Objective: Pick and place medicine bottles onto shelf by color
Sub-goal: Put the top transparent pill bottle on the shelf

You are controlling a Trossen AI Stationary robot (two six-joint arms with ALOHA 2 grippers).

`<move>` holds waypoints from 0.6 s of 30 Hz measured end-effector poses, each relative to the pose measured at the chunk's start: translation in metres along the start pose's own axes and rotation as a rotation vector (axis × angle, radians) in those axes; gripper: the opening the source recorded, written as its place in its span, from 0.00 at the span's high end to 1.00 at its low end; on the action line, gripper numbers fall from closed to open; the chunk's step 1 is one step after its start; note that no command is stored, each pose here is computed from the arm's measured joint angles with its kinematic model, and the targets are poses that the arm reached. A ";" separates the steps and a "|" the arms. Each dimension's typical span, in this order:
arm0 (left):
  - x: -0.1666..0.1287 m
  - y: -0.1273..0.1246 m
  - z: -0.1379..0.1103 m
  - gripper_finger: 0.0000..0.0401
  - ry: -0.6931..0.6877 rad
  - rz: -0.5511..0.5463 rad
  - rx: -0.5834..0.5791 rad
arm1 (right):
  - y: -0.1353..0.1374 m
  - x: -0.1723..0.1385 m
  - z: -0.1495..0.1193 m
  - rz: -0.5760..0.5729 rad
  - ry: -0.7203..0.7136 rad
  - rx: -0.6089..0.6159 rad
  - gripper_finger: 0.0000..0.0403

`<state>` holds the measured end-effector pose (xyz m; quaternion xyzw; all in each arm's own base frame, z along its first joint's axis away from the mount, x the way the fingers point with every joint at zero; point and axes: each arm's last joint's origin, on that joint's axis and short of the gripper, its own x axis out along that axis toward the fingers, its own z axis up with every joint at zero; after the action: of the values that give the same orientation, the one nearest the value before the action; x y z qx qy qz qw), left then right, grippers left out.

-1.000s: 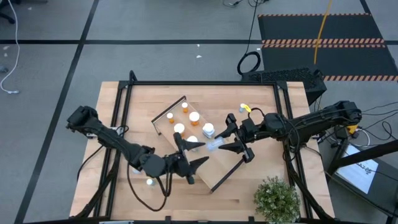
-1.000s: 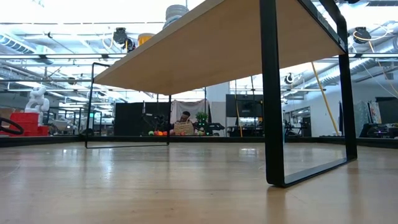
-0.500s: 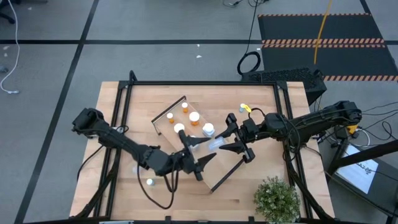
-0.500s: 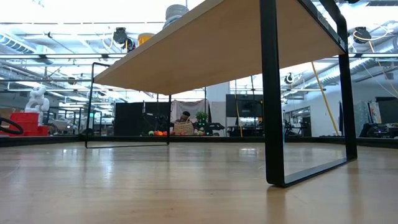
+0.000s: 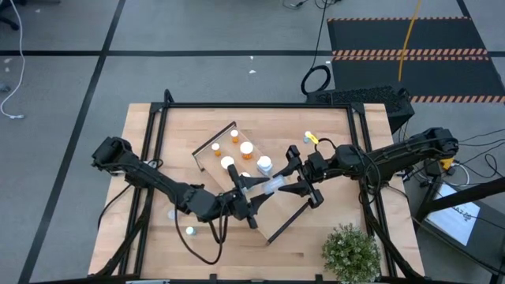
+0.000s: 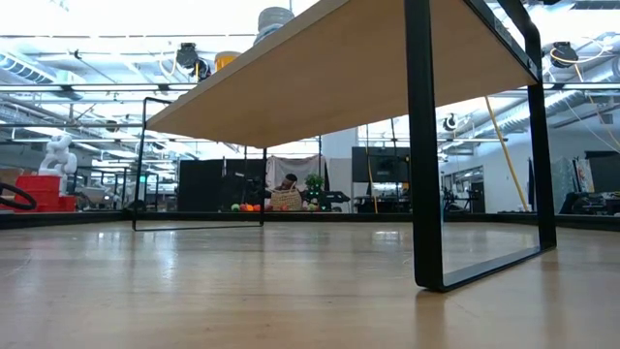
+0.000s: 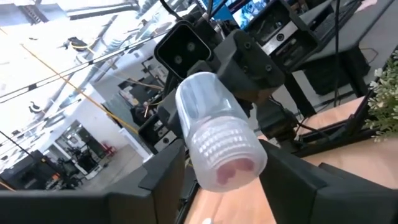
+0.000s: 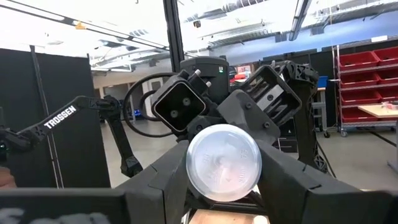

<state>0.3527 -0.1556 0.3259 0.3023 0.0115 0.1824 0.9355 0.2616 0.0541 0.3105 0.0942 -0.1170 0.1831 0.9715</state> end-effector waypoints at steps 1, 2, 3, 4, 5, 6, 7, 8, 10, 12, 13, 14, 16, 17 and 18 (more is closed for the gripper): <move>0.000 0.000 0.000 0.53 0.001 0.000 0.003 | 0.000 0.000 0.000 0.001 0.000 0.001 0.61; 0.000 0.000 0.000 0.55 0.002 0.001 0.008 | 0.000 0.000 0.000 0.000 0.000 0.001 0.61; 0.000 0.000 0.000 0.56 0.003 0.001 0.010 | 0.000 0.000 0.000 -0.001 -0.001 0.001 0.61; 0.000 0.000 -0.001 0.57 0.006 0.002 0.010 | 0.000 0.000 0.000 -0.001 -0.001 0.001 0.61; 0.000 0.000 -0.001 0.59 0.008 0.005 0.010 | 0.000 0.000 0.000 -0.001 -0.001 0.001 0.61; 0.000 0.000 -0.001 0.60 0.008 0.005 0.008 | 0.000 0.000 0.000 -0.001 -0.001 0.001 0.61; 0.000 0.000 -0.001 0.61 0.008 0.005 0.006 | 0.000 0.000 0.000 -0.002 -0.001 0.000 0.61; 0.000 0.000 -0.001 0.62 0.010 0.007 0.006 | 0.000 0.000 0.000 -0.002 -0.001 0.000 0.61; 0.000 0.000 -0.001 0.63 0.015 0.013 0.004 | 0.000 0.000 0.000 -0.004 0.003 -0.001 0.61; 0.000 0.000 -0.001 0.63 0.019 0.016 -0.002 | 0.000 0.000 -0.001 -0.005 0.006 0.000 0.61; 0.000 0.000 -0.001 0.62 0.022 0.018 -0.001 | 0.000 0.000 -0.001 -0.006 0.007 0.000 0.61; 0.000 0.000 -0.001 0.61 0.024 0.021 -0.001 | 0.000 0.000 -0.001 -0.006 0.007 0.001 0.61; 0.000 0.000 -0.001 0.61 0.027 0.022 0.003 | 0.000 0.000 -0.001 -0.007 0.010 0.001 0.61; -0.001 0.000 -0.001 0.61 0.027 0.021 0.002 | 0.000 0.000 -0.001 -0.007 0.013 0.002 0.61; -0.001 -0.001 -0.001 0.62 0.028 0.021 0.001 | 0.000 0.000 -0.001 -0.007 0.015 0.002 0.61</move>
<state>0.3517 -0.1560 0.3250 0.3003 0.0214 0.1965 0.9332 0.2619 0.0540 0.3090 0.0943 -0.1091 0.1804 0.9730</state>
